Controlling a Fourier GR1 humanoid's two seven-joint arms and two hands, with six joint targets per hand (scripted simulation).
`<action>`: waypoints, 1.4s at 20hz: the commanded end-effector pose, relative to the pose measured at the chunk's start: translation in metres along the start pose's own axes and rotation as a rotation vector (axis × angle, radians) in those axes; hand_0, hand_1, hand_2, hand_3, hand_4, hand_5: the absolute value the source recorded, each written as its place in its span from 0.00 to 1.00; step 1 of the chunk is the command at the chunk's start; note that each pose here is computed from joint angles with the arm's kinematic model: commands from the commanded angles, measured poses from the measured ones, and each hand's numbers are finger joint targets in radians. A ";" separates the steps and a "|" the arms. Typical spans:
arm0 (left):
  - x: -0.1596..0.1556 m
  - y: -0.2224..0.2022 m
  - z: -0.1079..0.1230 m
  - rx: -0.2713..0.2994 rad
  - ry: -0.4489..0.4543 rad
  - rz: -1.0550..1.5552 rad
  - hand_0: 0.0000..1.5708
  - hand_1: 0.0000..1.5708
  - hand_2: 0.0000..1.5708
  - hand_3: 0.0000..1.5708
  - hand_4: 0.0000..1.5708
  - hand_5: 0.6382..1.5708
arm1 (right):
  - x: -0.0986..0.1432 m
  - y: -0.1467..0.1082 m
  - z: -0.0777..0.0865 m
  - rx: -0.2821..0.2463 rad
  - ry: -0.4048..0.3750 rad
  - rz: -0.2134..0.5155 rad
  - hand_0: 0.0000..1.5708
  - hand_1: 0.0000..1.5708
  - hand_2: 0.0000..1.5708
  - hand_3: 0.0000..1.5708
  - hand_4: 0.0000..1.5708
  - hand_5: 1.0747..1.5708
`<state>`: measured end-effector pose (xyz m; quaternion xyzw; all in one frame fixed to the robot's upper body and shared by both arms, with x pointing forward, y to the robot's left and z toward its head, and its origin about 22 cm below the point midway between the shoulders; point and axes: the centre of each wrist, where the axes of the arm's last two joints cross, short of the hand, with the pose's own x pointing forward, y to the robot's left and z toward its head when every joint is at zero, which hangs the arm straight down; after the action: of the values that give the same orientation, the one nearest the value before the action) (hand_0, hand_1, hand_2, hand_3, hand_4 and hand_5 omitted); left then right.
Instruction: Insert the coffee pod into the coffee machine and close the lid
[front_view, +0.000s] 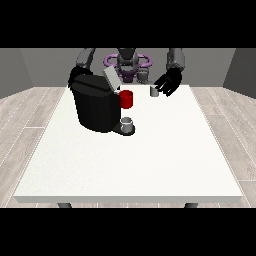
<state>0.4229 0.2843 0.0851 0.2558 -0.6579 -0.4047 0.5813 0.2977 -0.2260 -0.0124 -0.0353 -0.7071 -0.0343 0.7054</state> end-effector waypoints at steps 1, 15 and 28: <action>0.013 0.002 -0.005 0.007 -0.021 -0.009 0.80 0.80 0.85 0.82 0.36 1.00 | -0.010 -0.008 0.006 -0.008 0.002 -0.032 0.00 0.00 0.00 0.00 0.32 1.00; 0.060 0.133 -0.023 0.210 -0.044 0.010 0.79 0.79 0.80 0.76 0.30 1.00 | 0.049 0.018 -0.020 0.077 -0.144 0.019 0.00 0.00 0.00 0.00 0.33 1.00; 0.082 0.105 -0.039 0.173 -0.053 -0.006 0.83 0.83 0.85 0.79 0.31 1.00 | 0.042 0.016 -0.013 0.057 -0.110 0.016 0.00 0.00 0.00 0.00 0.31 1.00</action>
<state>0.4577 0.2716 0.2277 0.3028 -0.7086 -0.3524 0.5310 0.3144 -0.2095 0.0277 -0.0304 -0.7519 -0.0122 0.6585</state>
